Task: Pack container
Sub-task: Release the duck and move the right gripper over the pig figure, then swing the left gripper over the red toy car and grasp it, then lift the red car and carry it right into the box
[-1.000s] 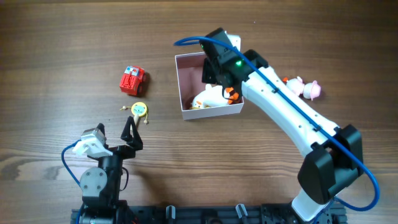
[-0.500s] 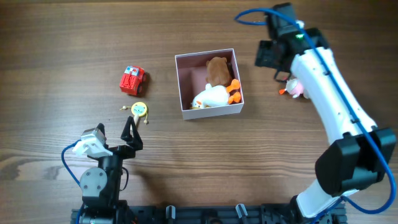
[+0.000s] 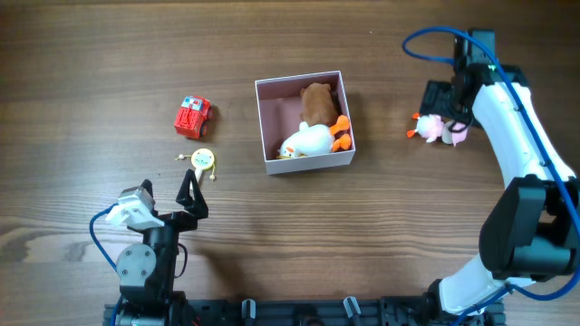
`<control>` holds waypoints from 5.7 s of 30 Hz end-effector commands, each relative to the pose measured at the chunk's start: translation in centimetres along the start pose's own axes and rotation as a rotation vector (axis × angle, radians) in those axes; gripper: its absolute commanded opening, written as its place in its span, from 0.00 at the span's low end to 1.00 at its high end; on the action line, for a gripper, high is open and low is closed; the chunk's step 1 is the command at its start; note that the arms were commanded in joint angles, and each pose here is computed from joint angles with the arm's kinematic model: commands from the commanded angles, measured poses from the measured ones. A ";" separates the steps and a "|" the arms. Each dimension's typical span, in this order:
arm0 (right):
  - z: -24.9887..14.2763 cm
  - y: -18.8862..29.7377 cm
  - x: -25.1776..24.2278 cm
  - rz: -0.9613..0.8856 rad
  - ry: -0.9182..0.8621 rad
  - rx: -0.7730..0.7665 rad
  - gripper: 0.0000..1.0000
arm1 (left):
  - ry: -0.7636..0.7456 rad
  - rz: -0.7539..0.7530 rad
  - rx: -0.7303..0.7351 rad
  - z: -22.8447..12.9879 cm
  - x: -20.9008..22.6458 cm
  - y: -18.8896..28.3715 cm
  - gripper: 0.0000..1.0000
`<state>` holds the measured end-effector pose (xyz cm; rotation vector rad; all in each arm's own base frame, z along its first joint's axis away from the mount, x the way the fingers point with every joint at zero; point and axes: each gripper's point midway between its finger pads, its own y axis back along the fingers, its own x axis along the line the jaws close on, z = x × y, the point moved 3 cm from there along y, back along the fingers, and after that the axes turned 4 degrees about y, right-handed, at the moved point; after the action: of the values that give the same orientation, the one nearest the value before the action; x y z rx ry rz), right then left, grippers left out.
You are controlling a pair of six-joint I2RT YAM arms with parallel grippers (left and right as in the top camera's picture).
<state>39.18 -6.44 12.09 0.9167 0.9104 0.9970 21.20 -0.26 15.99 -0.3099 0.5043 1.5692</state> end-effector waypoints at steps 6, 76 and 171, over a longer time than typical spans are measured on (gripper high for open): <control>-2.2 -2.6 -0.1 0.044 0.069 0.008 0.99 | -0.018 0.010 -0.009 0.1 0.3 0.0 1.00; -2.0 -2.6 0.0 0.055 0.067 0.001 1.00 | -0.385 0.344 0.899 1.2 -1.4 -21.4 1.00; -1.9 -2.6 0.0 0.055 0.067 -0.004 1.00 | -0.194 0.259 0.824 -7.6 -18.8 -16.9 0.11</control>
<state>38.10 -6.83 8.47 0.9271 0.9543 1.0673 37.96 -20.63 16.31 0.5555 1.0358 1.4302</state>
